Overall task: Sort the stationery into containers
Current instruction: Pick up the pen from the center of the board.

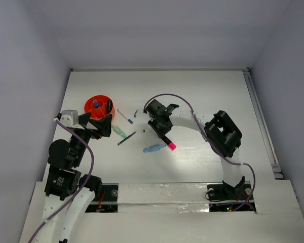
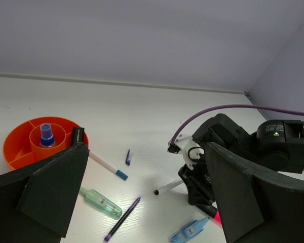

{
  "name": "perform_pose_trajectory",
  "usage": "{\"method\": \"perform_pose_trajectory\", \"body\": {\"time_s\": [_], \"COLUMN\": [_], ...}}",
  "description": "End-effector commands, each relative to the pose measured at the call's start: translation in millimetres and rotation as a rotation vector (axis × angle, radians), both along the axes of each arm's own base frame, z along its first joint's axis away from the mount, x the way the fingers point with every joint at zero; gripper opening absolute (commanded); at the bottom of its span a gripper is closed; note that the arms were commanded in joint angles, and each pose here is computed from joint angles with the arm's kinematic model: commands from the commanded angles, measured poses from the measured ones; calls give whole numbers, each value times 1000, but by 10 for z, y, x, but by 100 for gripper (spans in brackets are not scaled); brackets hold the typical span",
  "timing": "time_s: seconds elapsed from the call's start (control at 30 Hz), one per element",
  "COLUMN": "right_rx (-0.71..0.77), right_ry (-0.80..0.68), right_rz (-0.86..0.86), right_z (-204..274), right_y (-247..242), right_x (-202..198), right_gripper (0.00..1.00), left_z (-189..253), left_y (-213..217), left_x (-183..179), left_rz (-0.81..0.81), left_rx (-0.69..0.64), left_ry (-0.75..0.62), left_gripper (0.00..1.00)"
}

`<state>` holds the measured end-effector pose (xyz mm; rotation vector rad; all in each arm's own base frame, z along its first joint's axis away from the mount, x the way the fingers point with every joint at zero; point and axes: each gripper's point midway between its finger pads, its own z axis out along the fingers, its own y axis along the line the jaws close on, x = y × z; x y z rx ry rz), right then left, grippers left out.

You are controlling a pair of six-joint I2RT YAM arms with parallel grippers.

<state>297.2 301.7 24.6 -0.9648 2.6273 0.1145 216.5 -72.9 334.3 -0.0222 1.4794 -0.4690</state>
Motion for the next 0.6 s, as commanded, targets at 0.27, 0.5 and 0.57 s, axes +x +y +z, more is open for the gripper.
{"method": "perform_pose_trajectory", "body": {"time_s": [0.27,0.5,0.57], "right_rx": [-1,362,565], "right_ry": [-182,-390,-430], "right_rz": [1,32,57], "right_z": [614,1714,2021], "right_y": [-57,552,906], "right_x": [291,596,655], "right_gripper": [15,11,12], "left_z": [93,153,172], "left_y": [-25,-3,8], "left_x": [17,-10,-26], "left_rz": [-12,-7,-3], "left_rx": [-9,-19,-20], "left_ry": [-37,-63,-72], "left_gripper": [99,99,99]}}
